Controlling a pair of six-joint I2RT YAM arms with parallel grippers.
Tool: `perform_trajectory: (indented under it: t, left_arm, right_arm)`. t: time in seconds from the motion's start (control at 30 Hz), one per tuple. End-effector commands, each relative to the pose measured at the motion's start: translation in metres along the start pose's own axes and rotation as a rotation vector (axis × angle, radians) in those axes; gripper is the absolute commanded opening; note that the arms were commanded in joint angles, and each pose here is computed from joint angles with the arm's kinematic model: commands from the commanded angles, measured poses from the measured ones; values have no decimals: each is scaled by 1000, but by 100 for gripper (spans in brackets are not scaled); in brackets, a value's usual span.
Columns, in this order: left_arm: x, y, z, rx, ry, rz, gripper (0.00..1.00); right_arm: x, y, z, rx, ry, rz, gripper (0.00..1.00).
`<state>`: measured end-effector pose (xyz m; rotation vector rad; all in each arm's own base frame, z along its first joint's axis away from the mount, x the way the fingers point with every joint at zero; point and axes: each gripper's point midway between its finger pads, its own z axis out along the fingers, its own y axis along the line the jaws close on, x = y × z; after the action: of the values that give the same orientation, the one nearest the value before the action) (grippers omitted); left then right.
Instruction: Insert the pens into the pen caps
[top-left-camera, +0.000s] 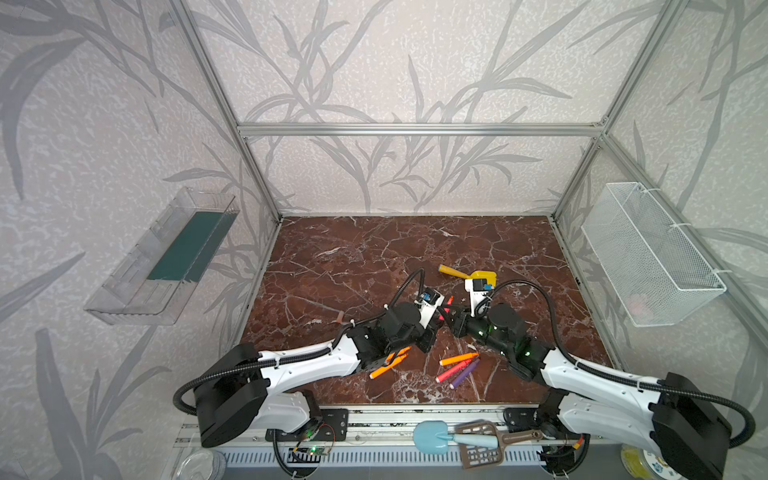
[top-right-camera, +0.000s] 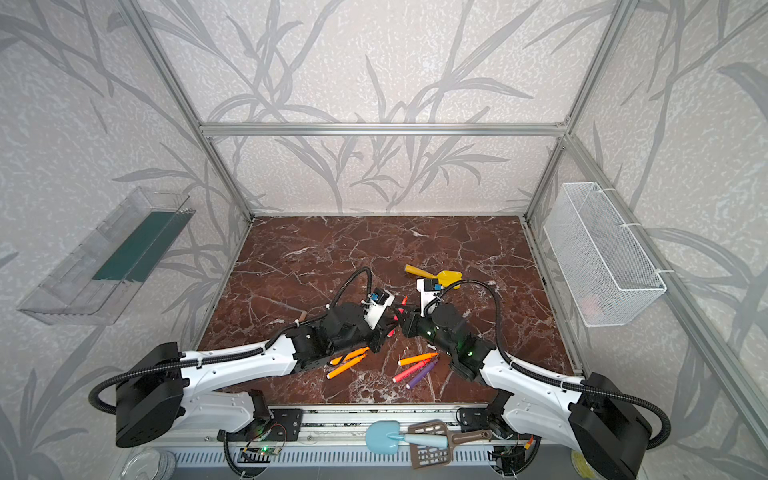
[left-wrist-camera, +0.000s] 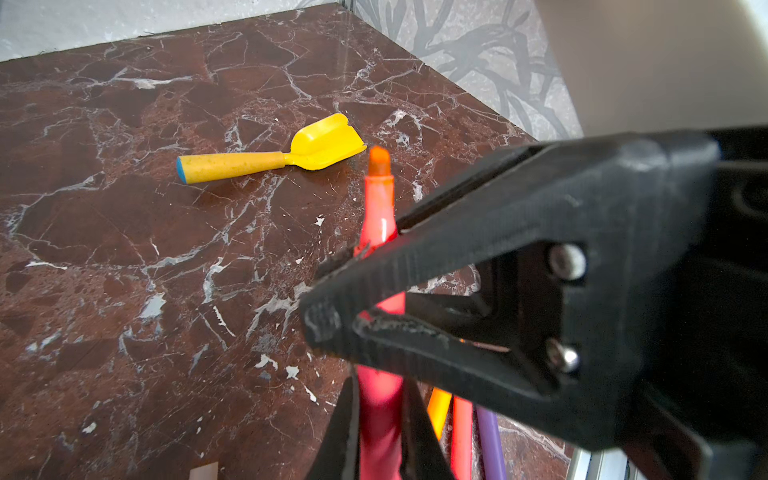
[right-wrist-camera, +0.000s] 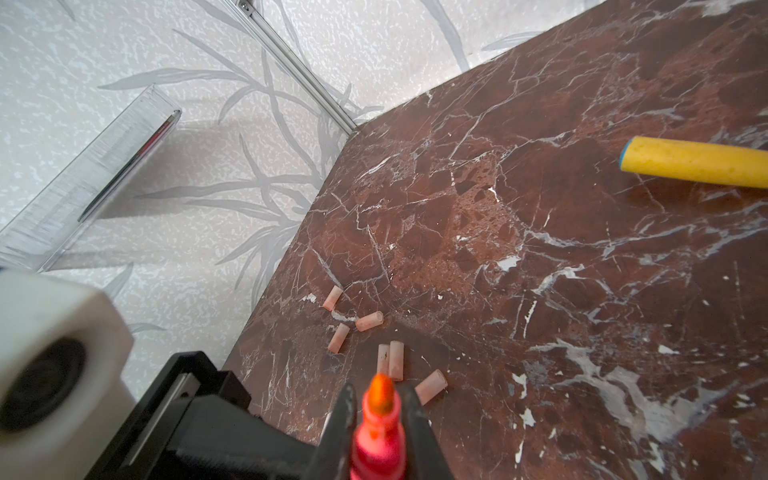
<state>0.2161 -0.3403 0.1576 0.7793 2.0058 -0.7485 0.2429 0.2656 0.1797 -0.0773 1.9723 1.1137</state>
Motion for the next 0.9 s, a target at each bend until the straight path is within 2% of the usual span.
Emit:
perform_trajectory:
  t: [0.0,0.13,0.43,0.57,0.87]
  left_arm:
    - [-14,-8,-1,33,-29,21,11]
    - [-13,-8,0,33,-26,18,19]
    - [-11,-8,2,29,-19,15,31]
    - [-11,-7,2,29,-21,13,31]
    - [-13,-5,-1,19,-35,7,2]
  right_arm:
    - [-9,29,2,-104,-25,24,0]
    - [-6,35,2,-137,-30,49,0]
    - [1,40,-1,-199,-46,132,0]
    - [6,41,-3,-232,-42,185,0]
    - [11,31,-5,-177,-50,202,0]
